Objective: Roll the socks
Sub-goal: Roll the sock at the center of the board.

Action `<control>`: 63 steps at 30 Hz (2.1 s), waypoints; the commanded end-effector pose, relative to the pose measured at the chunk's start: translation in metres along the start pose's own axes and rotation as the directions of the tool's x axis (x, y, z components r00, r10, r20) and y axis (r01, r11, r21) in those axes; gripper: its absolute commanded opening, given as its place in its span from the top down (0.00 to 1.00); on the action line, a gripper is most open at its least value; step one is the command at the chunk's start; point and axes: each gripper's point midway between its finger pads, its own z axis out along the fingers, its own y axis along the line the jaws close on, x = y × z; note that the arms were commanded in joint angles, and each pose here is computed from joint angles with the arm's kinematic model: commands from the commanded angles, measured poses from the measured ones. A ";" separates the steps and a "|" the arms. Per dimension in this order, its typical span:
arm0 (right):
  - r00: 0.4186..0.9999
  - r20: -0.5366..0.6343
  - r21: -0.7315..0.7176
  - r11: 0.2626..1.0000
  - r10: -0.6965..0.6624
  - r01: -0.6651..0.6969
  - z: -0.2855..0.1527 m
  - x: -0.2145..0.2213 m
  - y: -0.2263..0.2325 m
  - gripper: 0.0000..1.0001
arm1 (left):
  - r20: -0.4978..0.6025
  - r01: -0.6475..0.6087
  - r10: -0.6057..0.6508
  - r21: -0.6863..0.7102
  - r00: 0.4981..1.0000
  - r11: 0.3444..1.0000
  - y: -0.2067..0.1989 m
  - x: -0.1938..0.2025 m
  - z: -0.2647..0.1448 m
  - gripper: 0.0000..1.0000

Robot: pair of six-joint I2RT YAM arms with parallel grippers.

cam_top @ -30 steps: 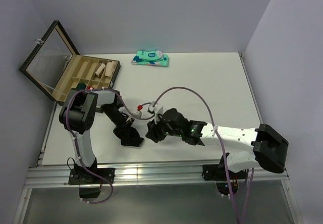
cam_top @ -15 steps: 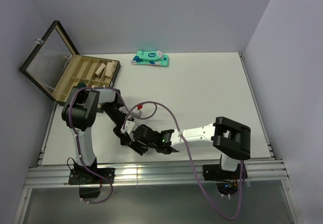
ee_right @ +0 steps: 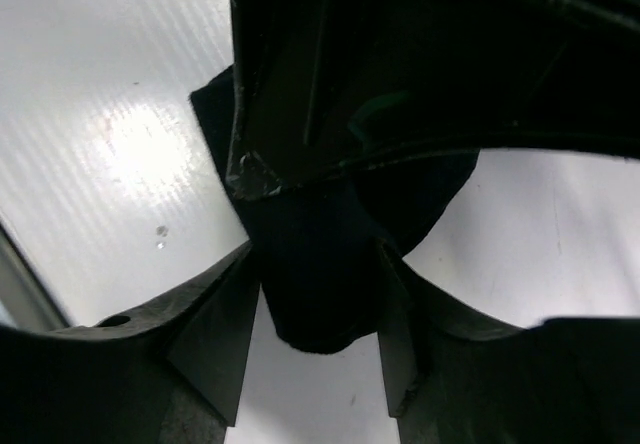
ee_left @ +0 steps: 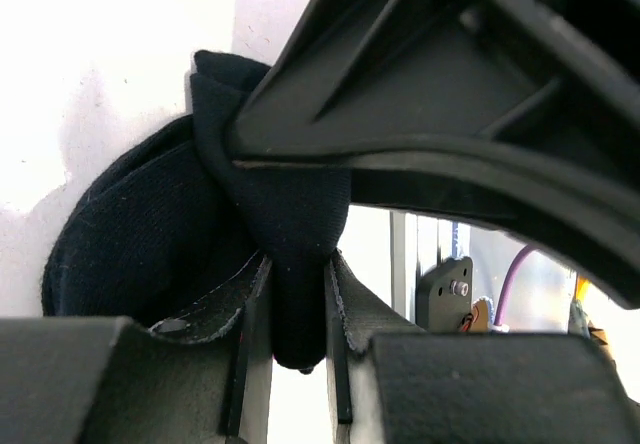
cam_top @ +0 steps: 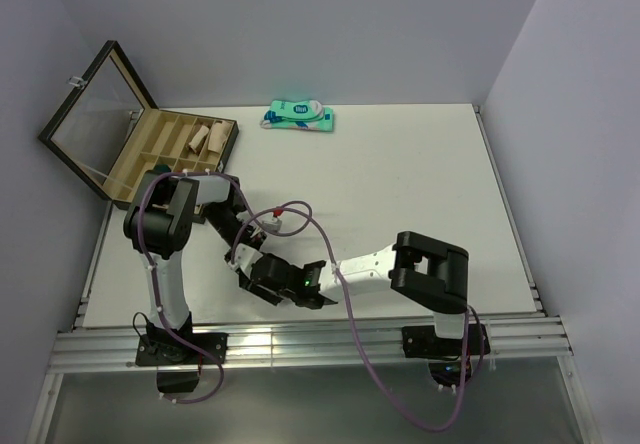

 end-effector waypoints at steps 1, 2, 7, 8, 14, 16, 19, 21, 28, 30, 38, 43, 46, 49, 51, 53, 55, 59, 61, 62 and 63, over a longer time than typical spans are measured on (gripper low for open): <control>0.999 0.039 0.039 0.999 -0.007 0.005 0.008 -0.015 -0.002 0.49 | 0.021 0.014 -0.014 0.032 1.000 0.999 -0.008 -0.007 0.000 1.00; 0.999 0.041 0.044 0.999 -0.007 0.005 0.009 -0.014 -0.002 0.52 | 0.020 0.009 -0.009 0.031 1.000 0.999 -0.009 -0.008 0.000 0.96; 1.000 0.010 0.076 0.997 -0.015 0.015 0.011 -0.002 -0.009 0.91 | 0.031 -0.006 0.006 0.002 0.999 1.000 -0.010 -0.016 -0.006 0.81; 1.000 0.004 0.078 0.997 -0.017 0.017 0.010 0.000 -0.009 0.92 | 0.038 -0.017 0.018 -0.017 0.999 1.000 -0.010 -0.019 -0.009 0.77; 1.000 -0.016 0.104 0.994 -0.019 0.020 -0.001 0.008 -0.017 0.95 | 0.047 -0.040 0.044 -0.083 0.998 0.996 -0.009 -0.032 -0.028 0.72; 1.000 -0.026 0.114 0.993 -0.017 0.020 -0.005 0.011 -0.020 0.95 | 0.047 -0.042 0.047 -0.103 0.998 0.994 -0.006 -0.036 -0.033 0.71; 0.999 -0.040 0.121 0.992 -0.018 0.023 -0.009 0.016 -0.022 0.96 | 0.053 -0.038 0.045 -0.129 0.998 0.991 -0.002 -0.039 -0.041 0.71; 0.998 -0.059 0.122 0.992 -0.021 0.028 -0.011 0.021 -0.023 0.96 | 0.065 -0.037 0.047 -0.142 0.997 0.989 0.001 -0.041 -0.046 0.71; 0.995 -0.101 0.114 0.993 -0.025 0.036 -0.019 0.034 -0.024 0.97 | 0.062 -0.030 0.040 -0.152 0.997 0.988 0.004 -0.036 -0.050 0.72; 0.993 -0.111 0.110 0.993 -0.031 0.044 -0.018 0.036 -0.023 0.97 | 0.051 -0.032 0.039 -0.146 0.998 0.989 0.003 -0.032 -0.048 0.71; 0.990 -0.135 0.100 0.993 -0.044 0.058 -0.014 0.041 -0.021 0.98 | 0.040 -0.070 0.078 -0.169 0.996 0.983 -0.005 -0.031 -0.051 0.65; 0.987 -0.150 0.100 0.993 -0.048 0.064 -0.012 0.045 -0.021 0.98 | 0.076 -0.062 0.079 -0.200 0.994 0.978 0.001 -0.044 -0.059 0.64; 0.987 -0.153 0.109 0.992 -0.045 0.062 -0.013 0.045 -0.023 0.98 | 0.095 -0.008 0.026 -0.186 0.995 0.983 0.006 -0.047 -0.062 0.66; 0.987 -0.153 0.106 0.992 -0.047 0.064 -0.013 0.044 -0.023 0.98 | 0.093 0.007 0.010 -0.186 0.996 0.983 0.014 -0.044 -0.059 0.66; 0.987 -0.152 0.108 0.992 -0.047 0.064 -0.013 0.044 -0.024 0.98 | 0.105 0.023 -0.002 -0.196 0.994 0.980 0.019 -0.044 -0.057 0.65; 0.986 -0.157 0.110 0.992 -0.049 0.067 -0.012 0.045 -0.024 0.98 | 0.110 0.036 -0.015 -0.193 0.994 0.981 0.024 -0.045 -0.054 0.65; 0.986 -0.160 0.110 0.991 -0.051 0.069 -0.012 0.045 -0.023 0.98 | 0.088 0.040 -0.026 -0.160 0.996 0.986 0.024 -0.041 -0.046 0.67; 0.985 -0.165 0.115 0.991 -0.049 0.069 -0.011 0.046 -0.024 0.98 | 0.032 0.066 -0.061 -0.168 0.998 0.984 0.033 -0.035 -0.030 0.69; 0.985 -0.164 0.116 0.991 -0.048 0.068 -0.012 0.046 -0.024 0.98 | 0.010 0.077 -0.076 -0.169 0.997 0.983 0.037 -0.034 -0.024 0.70; 0.986 -0.163 0.116 0.991 -0.047 0.067 -0.012 0.045 -0.025 0.98 | 0.008 0.091 -0.091 -0.174 0.996 0.981 0.040 -0.037 -0.025 0.70; 0.986 -0.163 0.115 0.991 -0.047 0.067 -0.013 0.045 -0.025 0.98 | 0.005 0.101 -0.101 -0.172 0.995 0.980 0.043 -0.038 -0.024 0.70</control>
